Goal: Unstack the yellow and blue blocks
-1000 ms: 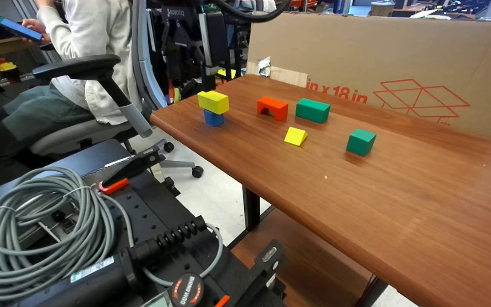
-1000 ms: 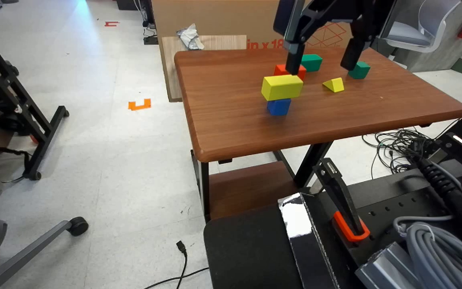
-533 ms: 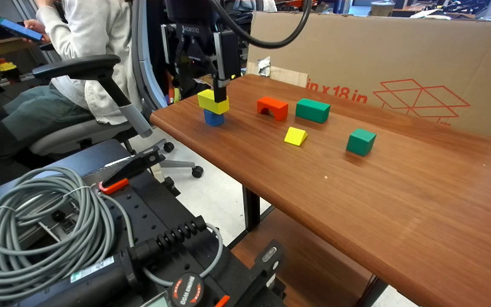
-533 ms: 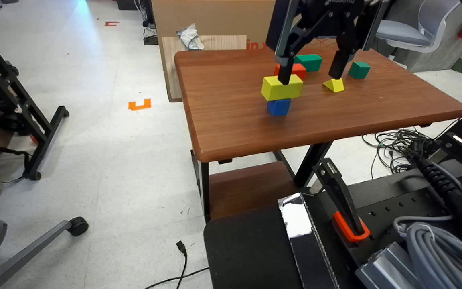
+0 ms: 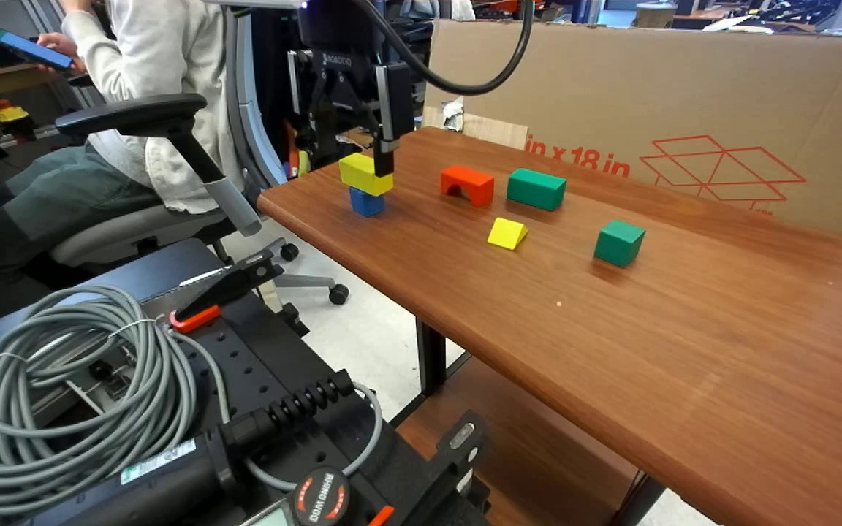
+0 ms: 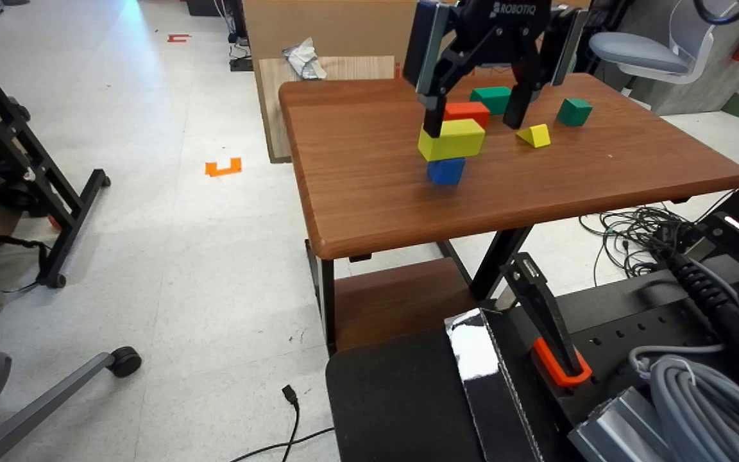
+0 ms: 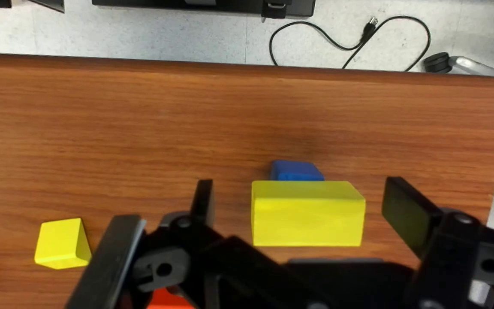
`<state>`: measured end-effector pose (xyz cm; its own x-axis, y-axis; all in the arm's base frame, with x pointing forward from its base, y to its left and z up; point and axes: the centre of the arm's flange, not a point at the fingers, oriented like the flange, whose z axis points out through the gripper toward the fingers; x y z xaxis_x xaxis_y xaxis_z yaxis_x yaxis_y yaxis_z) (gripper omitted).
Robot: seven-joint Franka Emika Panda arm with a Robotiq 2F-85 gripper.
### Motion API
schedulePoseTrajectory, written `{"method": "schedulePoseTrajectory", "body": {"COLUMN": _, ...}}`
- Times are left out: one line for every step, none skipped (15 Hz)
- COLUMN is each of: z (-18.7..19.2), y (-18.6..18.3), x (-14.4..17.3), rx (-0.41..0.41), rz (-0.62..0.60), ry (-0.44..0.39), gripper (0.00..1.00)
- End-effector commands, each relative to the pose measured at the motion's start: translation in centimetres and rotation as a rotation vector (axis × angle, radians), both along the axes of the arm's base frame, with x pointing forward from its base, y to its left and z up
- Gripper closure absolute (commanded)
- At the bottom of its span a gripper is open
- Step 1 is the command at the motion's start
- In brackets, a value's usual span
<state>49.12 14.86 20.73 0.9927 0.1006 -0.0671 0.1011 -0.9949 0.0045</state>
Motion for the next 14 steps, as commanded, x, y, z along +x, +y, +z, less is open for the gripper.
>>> {"method": "schedulePoseTrajectory", "body": {"z": -1.0, "y": 1.0, "x": 1.3, "rx": -0.021, "rz": 0.009, "ry": -0.016, "gripper": 0.00}}
{"method": "schedulePoseTrajectory", "body": {"z": -1.1, "y": 1.3, "x": 1.5, "rx": -0.022, "rz": 0.013, "ry": -0.015, "gripper": 0.00}}
{"method": "schedulePoseTrajectory", "body": {"z": -1.2, "y": 1.6, "x": 1.7, "rx": -0.023, "rz": 0.019, "ry": -0.015, "gripper": 0.00}}
{"method": "schedulePoseTrajectory", "body": {"z": -1.3, "y": 1.9, "x": 1.8, "rx": -0.025, "rz": 0.024, "ry": -0.015, "gripper": 0.00}}
{"method": "schedulePoseTrajectory", "body": {"z": -1.5, "y": 2.2, "x": 2.0, "rx": -0.028, "rz": 0.028, "ry": -0.016, "gripper": 0.00}}
{"method": "schedulePoseTrajectory", "body": {"z": -1.6, "y": 2.4, "x": 2.2, "rx": -0.034, "rz": 0.031, "ry": -0.017, "gripper": 0.00}}
{"method": "schedulePoseTrajectory", "body": {"z": -1.7, "y": 2.6, "x": 2.3, "rx": -0.042, "rz": 0.031, "ry": -0.017, "gripper": 0.00}}
{"method": "schedulePoseTrajectory", "body": {"z": -1.8, "y": 2.7, "x": 2.4, "rx": -0.049, "rz": 0.033, "ry": -0.019, "gripper": 0.00}}
{"method": "schedulePoseTrajectory", "body": {"z": -1.8, "y": 2.7, "x": 2.6, "rx": -0.059, "rz": 0.033, "ry": -0.018, "gripper": 0.25}}
{"method": "schedulePoseTrajectory", "body": {"z": -1.8, "y": 2.7, "x": 2.8, "rx": -0.073, "rz": 0.032, "ry": -0.022, "gripper": 0.26}}
{"method": "schedulePoseTrajectory", "body": {"z": -1.7, "y": 2.6, "x": 2.9, "rx": -0.083, "rz": 0.030, "ry": -0.026, "gripper": 0.33}}
{"method": "schedulePoseTrajectory", "body": {"z": -1.4, "y": 2.4, "x": 3.0, "rx": -0.092, "rz": 0.027, "ry": -0.032, "gripper": 0.42}}
{"method": "schedulePoseTrajectory", "body": {"z": -1.1, "y": 2.3, "x": 3.1, "rx": -0.097, "rz": 0.024, "ry": -0.039, "gripper": 0.50}}
{"method": "schedulePoseTrajectory", "body": {"z": -0.8, "y": 2.2, "x": 3.1, "rx": -0.101, "rz": 0.023, "ry": -0.045, "gripper": 0.58}}
